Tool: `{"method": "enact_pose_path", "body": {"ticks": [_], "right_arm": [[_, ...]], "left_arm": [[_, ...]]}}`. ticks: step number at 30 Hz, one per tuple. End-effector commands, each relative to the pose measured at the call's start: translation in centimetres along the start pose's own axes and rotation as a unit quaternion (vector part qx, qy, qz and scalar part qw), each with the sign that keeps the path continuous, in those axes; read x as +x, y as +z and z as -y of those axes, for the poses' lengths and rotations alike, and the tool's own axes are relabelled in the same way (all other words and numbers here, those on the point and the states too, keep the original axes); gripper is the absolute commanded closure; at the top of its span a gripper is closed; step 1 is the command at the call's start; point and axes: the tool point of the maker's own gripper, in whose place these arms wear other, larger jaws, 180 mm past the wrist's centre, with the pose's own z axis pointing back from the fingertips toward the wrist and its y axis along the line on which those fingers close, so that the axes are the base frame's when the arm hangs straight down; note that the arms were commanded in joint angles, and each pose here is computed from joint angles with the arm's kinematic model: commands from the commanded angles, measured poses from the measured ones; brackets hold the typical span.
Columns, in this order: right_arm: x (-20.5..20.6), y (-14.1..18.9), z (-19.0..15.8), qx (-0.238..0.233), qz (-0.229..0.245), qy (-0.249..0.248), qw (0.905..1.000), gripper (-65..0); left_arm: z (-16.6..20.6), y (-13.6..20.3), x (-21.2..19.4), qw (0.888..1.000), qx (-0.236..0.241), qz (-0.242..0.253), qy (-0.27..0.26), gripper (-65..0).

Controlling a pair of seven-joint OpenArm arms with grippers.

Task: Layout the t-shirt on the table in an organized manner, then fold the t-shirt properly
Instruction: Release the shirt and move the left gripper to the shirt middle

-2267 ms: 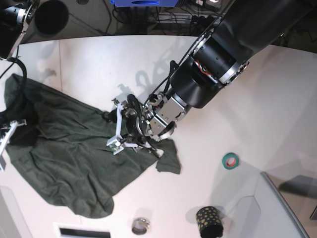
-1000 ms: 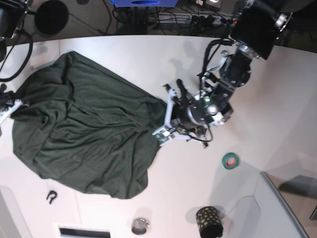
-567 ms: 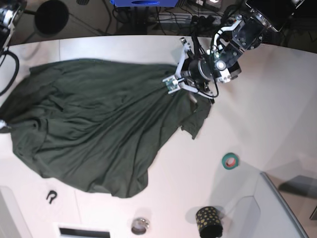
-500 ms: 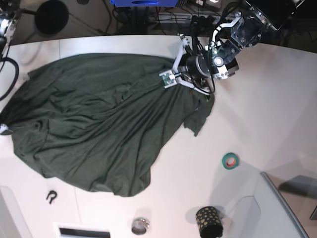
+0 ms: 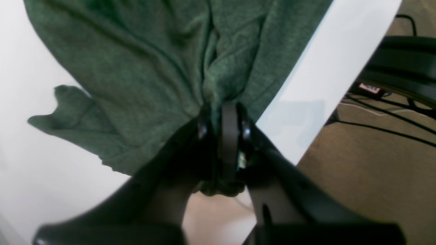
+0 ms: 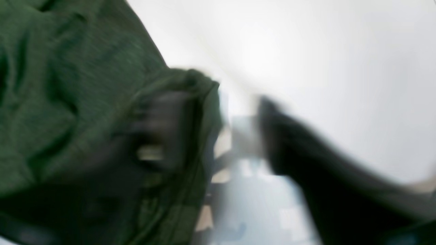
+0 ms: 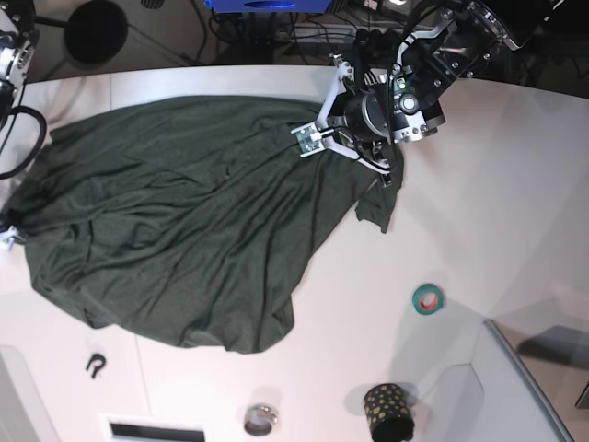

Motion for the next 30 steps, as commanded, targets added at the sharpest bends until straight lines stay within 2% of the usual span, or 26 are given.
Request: {"method": "enact_pose_path", "body": {"ticks": [1,3,5,6,8,9,13,15,17,19,20,21,22,23,24,27,30], "right_arm": [[2.3,0.6,1.0,-0.008,0.031,0.002,0.9995,-51.5],[2.8,1.3,1.3,-0.010,0.047,0.010,0.9988,-52.5],[3.4,2.6,1.4,-0.010,0.072,0.030,0.9969,-50.6],[3.0,3.3,0.6,0.001,0.082,0.046,0.9956,-49.8],[2.2,5.2,-2.3,0.044,0.105,0.089,0.9895,-49.5],[1.9,6.2,-3.4,0.063,0.115,0.106,0.9857,-49.5],[-0.7,9.9,-7.8,0.125,0.138,0.147,0.9715,-49.5],[-2.2,11.1,-9.4,0.147,0.136,0.154,0.9675,-49.5],[-3.6,11.8,-10.2,0.160,0.121,0.162,0.9663,-49.4],[-5.5,12.0,-11.4,0.175,0.090,0.165,0.9665,-45.9],[-6.2,12.0,-11.8,0.182,0.077,0.165,0.9663,-40.7],[-7.1,12.0,-12.4,0.192,0.063,0.169,0.9647,-31.8],[-7.8,12.1,-13.0,0.204,0.054,0.175,0.9616,-20.7],[-8.4,12.2,-13.5,0.215,0.045,0.182,0.9583,-8.1],[-8.9,12.4,-14.0,0.224,0.037,0.184,0.9564,0.0],[-10.2,12.5,-14.7,0.231,0.010,0.188,0.9546,-3.3],[-10.7,12.4,-14.8,0.233,0.001,0.187,0.9542,-0.2]], "left_arm": [[-0.9,0.4,0.4,1.000,0.013,0.002,0.000,-2.8],[-1.2,0.5,0.8,1.000,0.016,-0.008,0.002,-13.7],[-1.3,0.8,1.3,1.000,0.020,-0.006,-0.001,-25.3],[-1.4,1.2,1.7,1.000,0.023,0.001,-0.005,-31.9],[-1.4,1.7,2.3,1.000,0.027,0.012,-0.007,-41.1],[-1.5,1.9,2.5,0.999,0.029,0.017,-0.009,-42.8],[-1.7,3.0,4.1,0.998,0.036,0.045,-0.011,-42.6],[-2.3,3.3,5.2,0.997,0.044,0.060,-0.011,-42.6],[-3.5,3.5,8.2,0.994,0.057,0.093,-0.006,-42.6],[-5.1,2.7,10.2,0.993,0.063,0.101,0.005,-42.1],[-5.9,2.2,11.1,0.993,0.065,0.102,0.011,-39.7],[-6.7,1.4,12.2,0.993,0.063,0.102,0.018,-32.9],[-7.3,0.6,13.3,0.993,0.059,0.103,0.024,-21.9],[-7.7,-0.1,14.8,0.991,0.053,0.115,0.030,-7.7],[-8.0,-0.6,16.0,0.990,0.048,0.127,0.034,0.0],[-8.3,-3.5,18.2,0.989,0.020,0.136,0.049,0.0],[-8.3,-6.8,18.4,0.990,-0.003,0.121,0.066,0.0]]}}
